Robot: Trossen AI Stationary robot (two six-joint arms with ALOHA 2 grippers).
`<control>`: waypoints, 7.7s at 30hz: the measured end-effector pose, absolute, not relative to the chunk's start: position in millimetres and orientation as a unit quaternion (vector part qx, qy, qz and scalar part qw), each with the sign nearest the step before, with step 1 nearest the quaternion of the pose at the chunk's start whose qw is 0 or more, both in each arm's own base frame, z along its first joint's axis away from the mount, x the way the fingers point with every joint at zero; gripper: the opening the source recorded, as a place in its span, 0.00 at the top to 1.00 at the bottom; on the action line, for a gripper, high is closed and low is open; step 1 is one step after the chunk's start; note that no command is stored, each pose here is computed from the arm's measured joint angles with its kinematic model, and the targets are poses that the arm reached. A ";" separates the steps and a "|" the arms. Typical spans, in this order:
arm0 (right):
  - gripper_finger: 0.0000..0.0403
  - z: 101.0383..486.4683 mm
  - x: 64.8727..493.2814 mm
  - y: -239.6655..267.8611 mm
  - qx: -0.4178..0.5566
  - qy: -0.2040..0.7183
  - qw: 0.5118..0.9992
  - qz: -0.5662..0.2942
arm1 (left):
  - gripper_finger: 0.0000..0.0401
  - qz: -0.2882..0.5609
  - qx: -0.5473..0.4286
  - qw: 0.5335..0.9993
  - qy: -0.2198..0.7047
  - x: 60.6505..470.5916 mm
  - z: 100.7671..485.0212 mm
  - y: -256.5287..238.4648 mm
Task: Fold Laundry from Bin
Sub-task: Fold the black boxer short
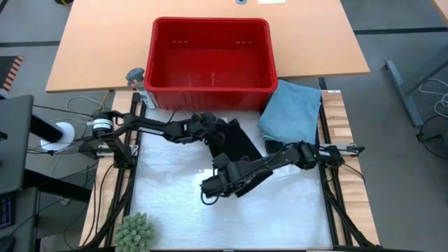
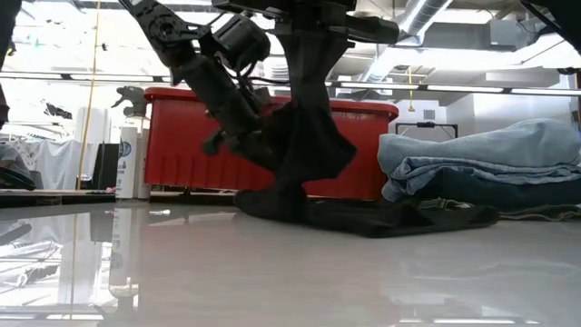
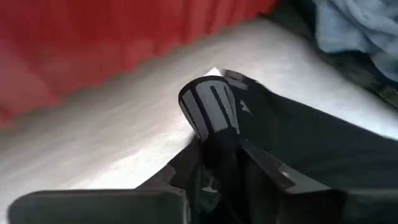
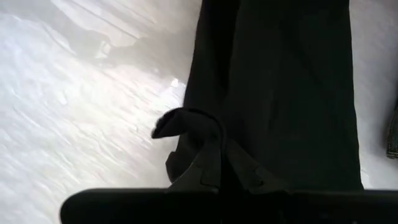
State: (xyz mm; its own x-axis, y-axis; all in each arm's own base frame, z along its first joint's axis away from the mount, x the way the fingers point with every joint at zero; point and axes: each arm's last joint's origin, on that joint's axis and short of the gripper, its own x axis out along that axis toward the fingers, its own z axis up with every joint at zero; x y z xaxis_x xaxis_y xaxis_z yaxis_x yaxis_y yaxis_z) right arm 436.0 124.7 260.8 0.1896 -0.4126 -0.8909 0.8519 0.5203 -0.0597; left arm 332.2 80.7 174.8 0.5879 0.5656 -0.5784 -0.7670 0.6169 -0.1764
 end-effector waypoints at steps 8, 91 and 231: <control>0.95 260.5 436.9 121.0 0.234 0.482 0.731 -0.423 | 0.67 0.380 -0.180 0.878 0.230 341.8 166.8 82.9; 0.58 238.3 441.8 43.4 0.150 0.615 0.675 -0.379 | 1.00 0.427 -0.028 0.724 0.541 258.7 99.4 54.1; 0.63 170.5 439.2 -133.2 0.214 0.379 0.881 -0.187 | 1.00 0.133 0.049 0.851 0.506 279.3 130.6 -12.0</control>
State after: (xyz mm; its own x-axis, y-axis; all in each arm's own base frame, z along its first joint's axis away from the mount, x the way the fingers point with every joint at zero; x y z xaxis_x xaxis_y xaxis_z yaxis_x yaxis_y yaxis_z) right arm 439.2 -133.2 170.5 0.6433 -0.1662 -0.7473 0.4912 0.8383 0.2364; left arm 279.3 -12.0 130.6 0.4529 0.2767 -0.8475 -0.1771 0.9596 0.2186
